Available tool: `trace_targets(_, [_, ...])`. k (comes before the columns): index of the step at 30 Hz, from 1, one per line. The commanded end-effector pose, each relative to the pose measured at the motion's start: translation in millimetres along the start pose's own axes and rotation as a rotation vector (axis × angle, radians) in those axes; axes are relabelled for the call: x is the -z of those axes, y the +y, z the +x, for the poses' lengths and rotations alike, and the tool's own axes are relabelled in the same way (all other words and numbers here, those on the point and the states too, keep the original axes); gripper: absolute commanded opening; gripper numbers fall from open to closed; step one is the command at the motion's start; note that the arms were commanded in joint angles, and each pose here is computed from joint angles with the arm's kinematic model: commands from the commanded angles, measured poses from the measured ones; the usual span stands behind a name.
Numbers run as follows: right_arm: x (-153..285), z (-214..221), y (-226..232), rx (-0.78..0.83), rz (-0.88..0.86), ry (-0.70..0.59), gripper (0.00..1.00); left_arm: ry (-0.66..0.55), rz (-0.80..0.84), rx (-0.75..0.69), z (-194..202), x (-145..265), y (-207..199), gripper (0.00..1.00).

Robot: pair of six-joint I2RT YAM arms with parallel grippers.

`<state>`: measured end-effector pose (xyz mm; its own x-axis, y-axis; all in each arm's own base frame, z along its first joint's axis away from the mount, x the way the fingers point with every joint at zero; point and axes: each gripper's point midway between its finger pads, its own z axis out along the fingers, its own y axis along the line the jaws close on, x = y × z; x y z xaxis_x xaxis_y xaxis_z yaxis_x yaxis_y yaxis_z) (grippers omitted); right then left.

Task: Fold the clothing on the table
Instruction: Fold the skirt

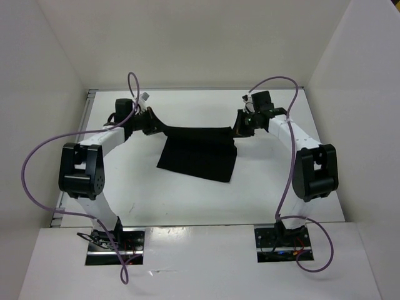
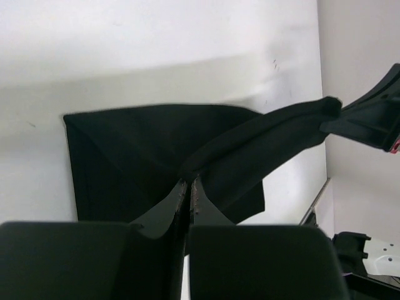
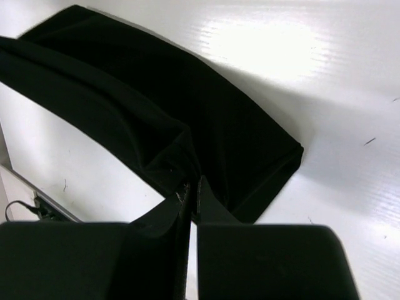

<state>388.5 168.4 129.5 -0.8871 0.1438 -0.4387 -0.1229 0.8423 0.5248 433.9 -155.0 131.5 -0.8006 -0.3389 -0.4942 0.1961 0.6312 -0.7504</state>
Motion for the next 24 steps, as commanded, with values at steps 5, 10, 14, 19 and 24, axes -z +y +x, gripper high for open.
trace_targets(5, [16.5, 24.7, 14.3, 0.051, 0.033, 0.031, 0.03, -0.058, 0.007, -0.081, -13.1, 25.8, -24.4, 0.0])
trace_targets(10, [13.3, 38.3, 18.9, 0.063, 0.039, 0.069, 0.03, -0.032, -0.007, -0.076, -3.8, 31.2, -23.7, 0.0])
trace_targets(14, [14.2, 50.0, 18.0, 0.059, 0.046, 0.1, 0.03, -0.001, -0.024, -0.054, 8.4, 33.3, -18.4, 0.0])
trace_targets(19, [17.9, 57.2, 16.6, 0.048, 0.072, 0.12, 0.03, 0.077, -0.055, -0.008, 33.8, 43.4, -14.7, 0.0])
trace_targets(24, [19.0, 82.6, 8.8, 0.03, 0.104, 0.213, 0.03, 0.227, -0.15, 0.015, 75.4, 49.5, 5.5, 0.01])
